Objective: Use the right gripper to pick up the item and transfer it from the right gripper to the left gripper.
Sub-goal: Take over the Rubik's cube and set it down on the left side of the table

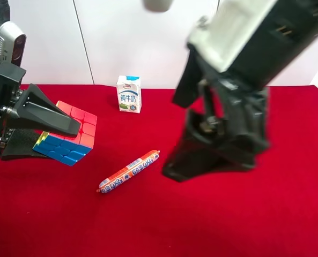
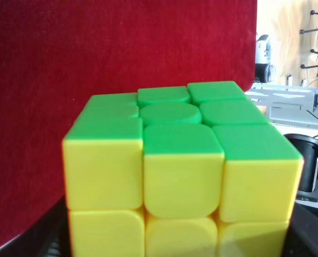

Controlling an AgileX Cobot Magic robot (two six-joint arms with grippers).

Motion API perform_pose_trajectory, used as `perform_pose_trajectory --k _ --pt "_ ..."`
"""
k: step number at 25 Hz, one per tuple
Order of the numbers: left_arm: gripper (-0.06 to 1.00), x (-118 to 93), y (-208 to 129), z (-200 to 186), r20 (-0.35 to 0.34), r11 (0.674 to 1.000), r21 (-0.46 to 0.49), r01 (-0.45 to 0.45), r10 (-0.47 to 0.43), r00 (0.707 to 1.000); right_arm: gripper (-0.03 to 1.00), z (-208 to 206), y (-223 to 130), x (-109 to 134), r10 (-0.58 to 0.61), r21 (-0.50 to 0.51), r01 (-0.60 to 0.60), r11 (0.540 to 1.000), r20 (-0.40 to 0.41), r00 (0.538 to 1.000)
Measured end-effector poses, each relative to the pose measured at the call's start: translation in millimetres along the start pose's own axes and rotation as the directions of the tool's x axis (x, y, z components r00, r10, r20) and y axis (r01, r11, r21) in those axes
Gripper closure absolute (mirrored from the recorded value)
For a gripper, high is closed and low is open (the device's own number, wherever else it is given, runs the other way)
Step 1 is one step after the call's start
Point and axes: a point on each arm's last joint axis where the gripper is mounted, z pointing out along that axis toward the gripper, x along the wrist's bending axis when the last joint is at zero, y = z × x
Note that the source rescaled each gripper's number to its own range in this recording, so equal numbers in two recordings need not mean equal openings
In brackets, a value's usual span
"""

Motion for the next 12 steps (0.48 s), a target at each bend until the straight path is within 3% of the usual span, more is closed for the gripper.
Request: perform_pose_trajectory --k 6,12 --pt "0.93 0.1 0.0 0.0 -0.001 1.000 0.000 -0.022 0.022 1.000 -0.03 -34.5 -12.2 16.2 0.109 -0.073 -0.107 0.992 0.032 0.993" --pt "0.93 0.0 -0.1 0.0 0.000 1.000 0.001 -0.024 0.024 1.000 -0.03 -43.5 -60.5 42.1 0.222 -0.073 -0.218 0.973 0.051 0.974"
